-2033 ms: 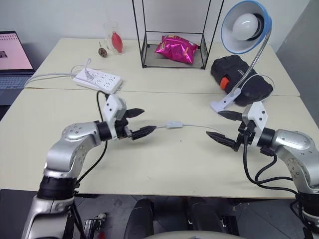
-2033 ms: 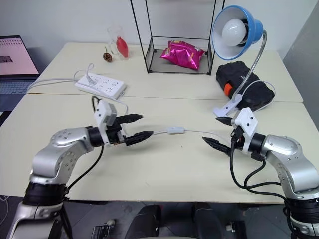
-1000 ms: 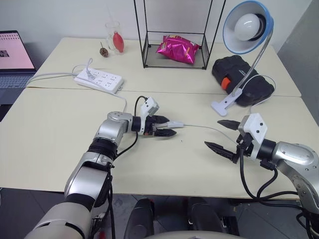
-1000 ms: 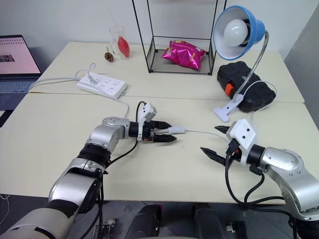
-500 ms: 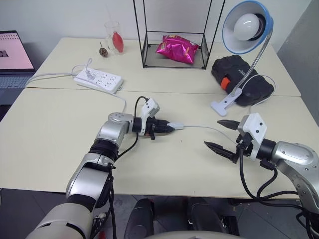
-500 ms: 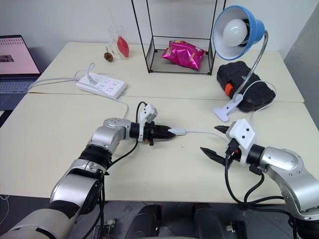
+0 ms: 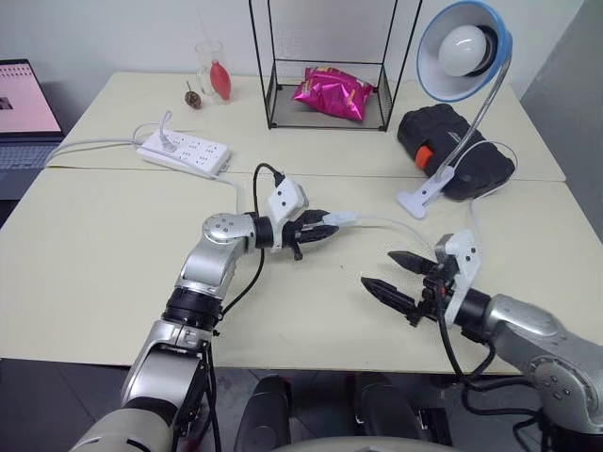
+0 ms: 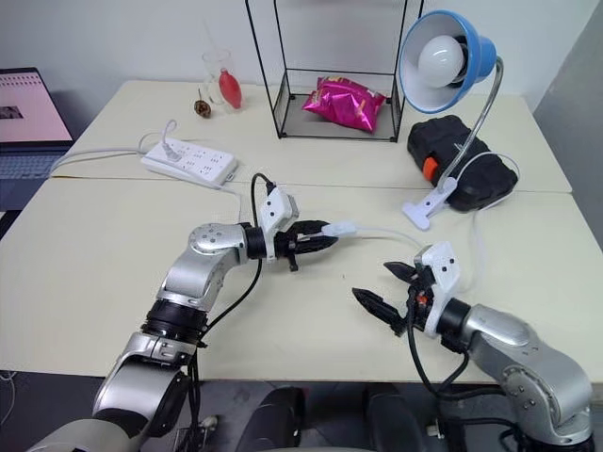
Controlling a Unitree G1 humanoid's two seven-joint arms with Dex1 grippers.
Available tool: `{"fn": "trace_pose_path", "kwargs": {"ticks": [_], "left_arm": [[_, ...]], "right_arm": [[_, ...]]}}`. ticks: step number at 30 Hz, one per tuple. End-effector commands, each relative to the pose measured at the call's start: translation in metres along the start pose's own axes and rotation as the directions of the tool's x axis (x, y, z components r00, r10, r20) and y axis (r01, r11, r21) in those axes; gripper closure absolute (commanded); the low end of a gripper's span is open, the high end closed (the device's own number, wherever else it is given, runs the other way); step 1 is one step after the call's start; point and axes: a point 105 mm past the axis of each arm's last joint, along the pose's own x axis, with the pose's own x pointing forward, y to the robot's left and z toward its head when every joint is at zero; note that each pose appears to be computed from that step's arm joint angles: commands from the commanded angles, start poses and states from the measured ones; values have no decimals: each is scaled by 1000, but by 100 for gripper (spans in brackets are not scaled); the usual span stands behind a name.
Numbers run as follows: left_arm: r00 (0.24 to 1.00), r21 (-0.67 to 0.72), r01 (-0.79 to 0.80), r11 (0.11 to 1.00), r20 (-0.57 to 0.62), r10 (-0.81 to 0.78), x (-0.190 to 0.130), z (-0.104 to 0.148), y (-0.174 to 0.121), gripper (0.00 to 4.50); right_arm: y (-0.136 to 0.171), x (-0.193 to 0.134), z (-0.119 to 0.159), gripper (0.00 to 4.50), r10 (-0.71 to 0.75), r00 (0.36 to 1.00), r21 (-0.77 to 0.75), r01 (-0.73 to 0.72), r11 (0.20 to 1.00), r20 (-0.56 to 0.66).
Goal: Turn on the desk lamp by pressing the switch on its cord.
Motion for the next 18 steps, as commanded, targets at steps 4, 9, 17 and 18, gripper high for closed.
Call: {"fn": "trace_pose_path", "kwargs": {"ticks": [4,9,17,18], "left_arm": [[996,13,-27,1000,91,26,0,28,-7,340],[995,-1,-28,1000,97,28,1,30,-10,340],[996,-9,-23,1000,91,24,1,30,-13,340],[996,-9,-23,1000,90,24,1,30,-13,340]], "right_arm": [[-2,30,15,0,-130,977,385,55,921,172],[-4,42,32,0,-166,954,578,-9,816,249],[-5,50,45,0,-171,946,639,-48,768,277],[-5,52,46,0,-171,946,644,-51,763,277]]}}
